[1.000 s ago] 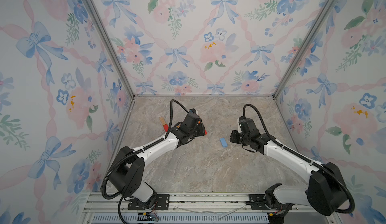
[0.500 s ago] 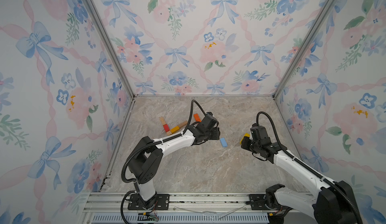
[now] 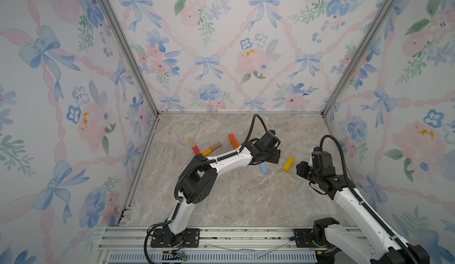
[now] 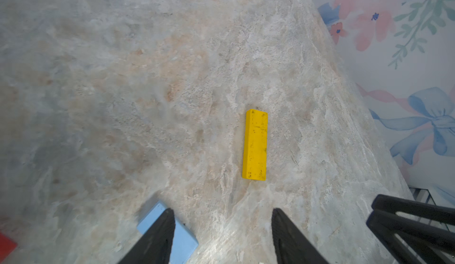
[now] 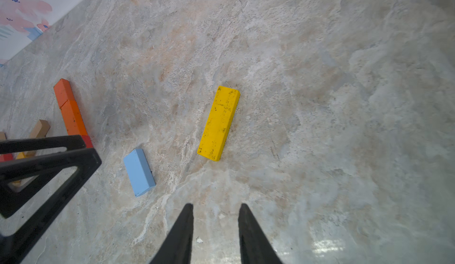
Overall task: Assemble the letter v with building blocks
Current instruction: Pick up the building block from the center of the board.
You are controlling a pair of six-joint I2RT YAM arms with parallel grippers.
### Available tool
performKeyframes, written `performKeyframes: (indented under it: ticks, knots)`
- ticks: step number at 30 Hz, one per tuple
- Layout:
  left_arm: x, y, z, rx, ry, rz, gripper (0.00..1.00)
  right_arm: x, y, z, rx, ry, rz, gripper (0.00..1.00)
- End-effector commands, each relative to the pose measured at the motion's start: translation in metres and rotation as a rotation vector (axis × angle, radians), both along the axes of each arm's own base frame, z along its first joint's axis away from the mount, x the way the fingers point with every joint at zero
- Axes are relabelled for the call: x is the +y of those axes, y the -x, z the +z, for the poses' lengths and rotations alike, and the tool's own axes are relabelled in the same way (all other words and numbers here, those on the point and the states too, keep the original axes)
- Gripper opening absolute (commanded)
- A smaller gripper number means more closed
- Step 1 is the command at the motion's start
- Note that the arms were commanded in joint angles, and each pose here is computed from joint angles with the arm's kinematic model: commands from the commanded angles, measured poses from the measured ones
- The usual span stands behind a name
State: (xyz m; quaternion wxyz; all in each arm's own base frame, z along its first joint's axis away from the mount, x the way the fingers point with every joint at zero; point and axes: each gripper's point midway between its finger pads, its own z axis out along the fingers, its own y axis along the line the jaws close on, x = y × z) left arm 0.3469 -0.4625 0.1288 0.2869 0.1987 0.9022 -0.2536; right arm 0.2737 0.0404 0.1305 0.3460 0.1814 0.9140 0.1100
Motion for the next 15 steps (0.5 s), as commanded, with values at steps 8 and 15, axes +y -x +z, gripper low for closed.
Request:
performKeyframes:
  ticks: [8, 15]
  knots:
    - [-0.051, 0.0, -0.048, -0.058, -0.089, -0.242, 0.67, -0.023, 0.024, 0.001, -0.01, -0.008, -0.05, 0.39]
    - [-0.077, 0.004, -0.072, -0.079, -0.099, -0.315, 0.65, -0.033, 0.033, 0.011, -0.049, -0.006, -0.08, 0.42]
